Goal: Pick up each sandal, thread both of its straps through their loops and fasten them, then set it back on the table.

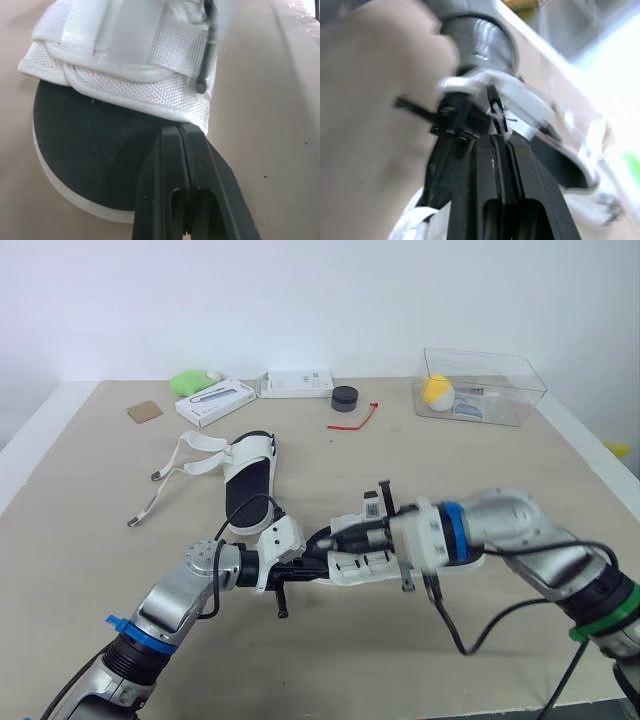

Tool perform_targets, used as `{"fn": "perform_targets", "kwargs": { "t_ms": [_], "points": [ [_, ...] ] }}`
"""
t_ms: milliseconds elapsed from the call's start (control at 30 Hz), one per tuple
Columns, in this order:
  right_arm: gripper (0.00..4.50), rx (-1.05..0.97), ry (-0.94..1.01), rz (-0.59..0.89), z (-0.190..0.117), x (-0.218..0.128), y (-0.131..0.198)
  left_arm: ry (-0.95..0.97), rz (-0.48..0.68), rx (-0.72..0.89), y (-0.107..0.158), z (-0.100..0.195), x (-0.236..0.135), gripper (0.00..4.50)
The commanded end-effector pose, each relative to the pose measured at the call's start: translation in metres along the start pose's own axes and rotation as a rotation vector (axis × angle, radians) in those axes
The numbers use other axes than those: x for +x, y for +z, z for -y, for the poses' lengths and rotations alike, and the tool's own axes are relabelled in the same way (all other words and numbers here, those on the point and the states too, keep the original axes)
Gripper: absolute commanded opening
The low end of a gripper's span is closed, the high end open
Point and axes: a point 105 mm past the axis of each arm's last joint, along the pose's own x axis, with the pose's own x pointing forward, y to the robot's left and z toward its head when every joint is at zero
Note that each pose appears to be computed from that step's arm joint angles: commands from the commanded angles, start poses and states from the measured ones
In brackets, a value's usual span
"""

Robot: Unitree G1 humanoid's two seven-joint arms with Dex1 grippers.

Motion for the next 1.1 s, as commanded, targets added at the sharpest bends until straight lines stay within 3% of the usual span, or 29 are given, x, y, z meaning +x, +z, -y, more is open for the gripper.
{"fn": "perform_targets", "kwargs": {
  "t_ms": [33, 367, 1100],
  "points": [
    [0.04, 0.112, -0.136, 0.049, 0.048, -0.01, 0.024, -0.019, -0.065, -0.053, -0.02, 0.006, 0.003, 0.0],
    [0.04, 0.429, -0.223, -0.126, 0.062, -0.019, -0.029, -0.015, -0.061, -0.053, -0.019, 0.006, 0.004, 0.0],
    [0.04, 0.516, -0.246, -0.239, 0.058, -0.01, -0.066, -0.012, -0.057, -0.054, -0.018, 0.006, 0.005, 0.0]
  ]
}}
